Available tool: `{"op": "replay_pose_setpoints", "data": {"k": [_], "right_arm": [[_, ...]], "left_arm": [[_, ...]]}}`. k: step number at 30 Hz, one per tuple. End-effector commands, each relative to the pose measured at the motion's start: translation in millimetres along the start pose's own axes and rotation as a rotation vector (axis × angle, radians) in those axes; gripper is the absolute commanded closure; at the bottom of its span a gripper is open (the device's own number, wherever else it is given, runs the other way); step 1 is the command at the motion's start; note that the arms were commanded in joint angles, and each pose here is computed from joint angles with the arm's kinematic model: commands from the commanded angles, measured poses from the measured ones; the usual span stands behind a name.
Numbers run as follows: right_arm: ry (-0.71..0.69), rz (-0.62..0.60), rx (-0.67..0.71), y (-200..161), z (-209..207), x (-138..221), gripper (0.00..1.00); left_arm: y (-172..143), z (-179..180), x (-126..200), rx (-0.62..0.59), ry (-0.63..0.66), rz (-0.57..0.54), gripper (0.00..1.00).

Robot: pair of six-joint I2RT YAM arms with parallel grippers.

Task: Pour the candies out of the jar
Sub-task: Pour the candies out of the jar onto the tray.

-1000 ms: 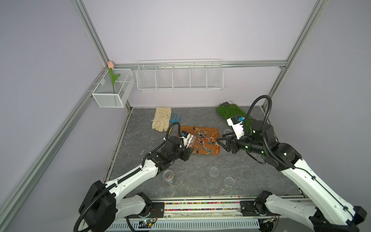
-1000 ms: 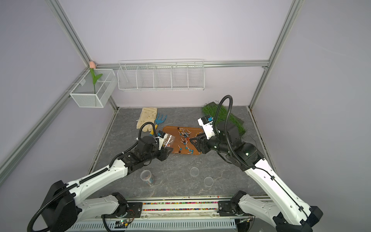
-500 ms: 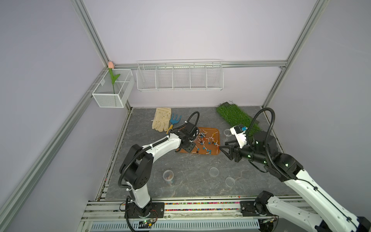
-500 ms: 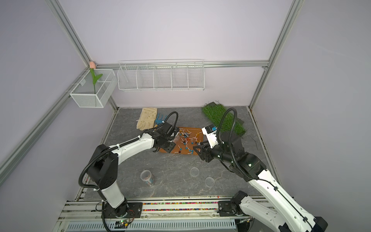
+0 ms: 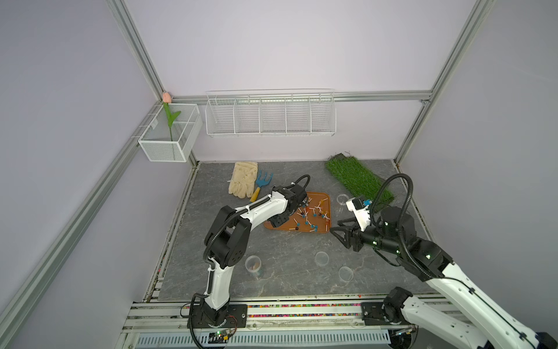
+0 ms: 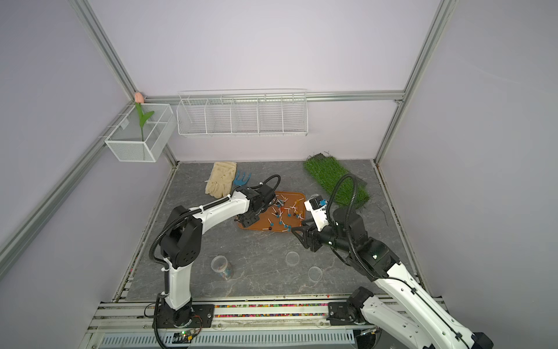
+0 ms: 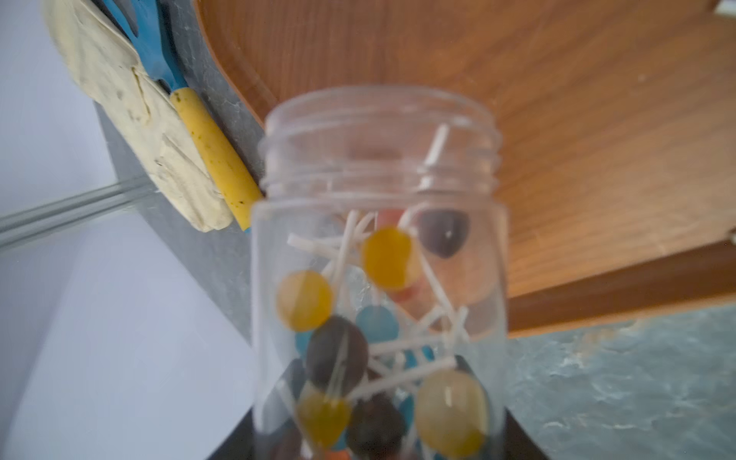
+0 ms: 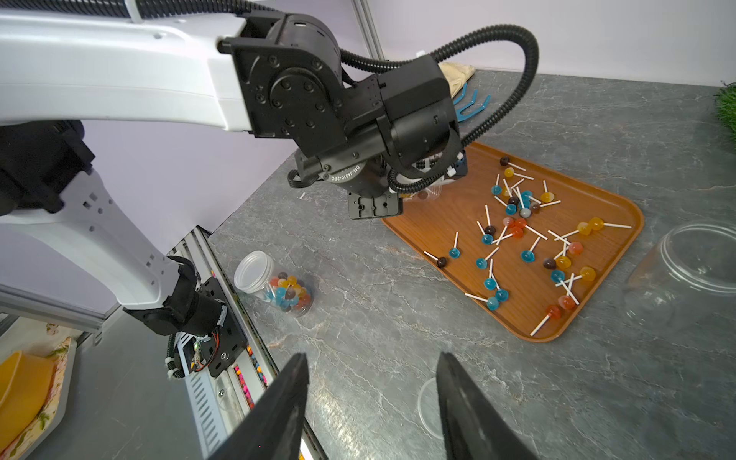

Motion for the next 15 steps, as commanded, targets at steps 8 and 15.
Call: {"op": "replay_pose_setpoints", "data": {"k": [8,15], "right_arm": [[0.011,-0.011,-0.001,-3,-2,1,0.45],[0.005,-0.017,-0.009,-4,-4,-1,0.45]], "left_arm": [[13,4,8,-0.253,0.231,0.182,0.57],[16,2,17,-0.34,0.368,0.214,0.57]]}}
Point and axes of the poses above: each gripper's point midway between its finger pads, its own x axis back along the fingers, its own z axis along the line the jaws close on, y = z × x, the point moved 4 cm from there along x, back along the fingers, and after that the axes turned 11 degrees about -x, right-handed, at the moved point
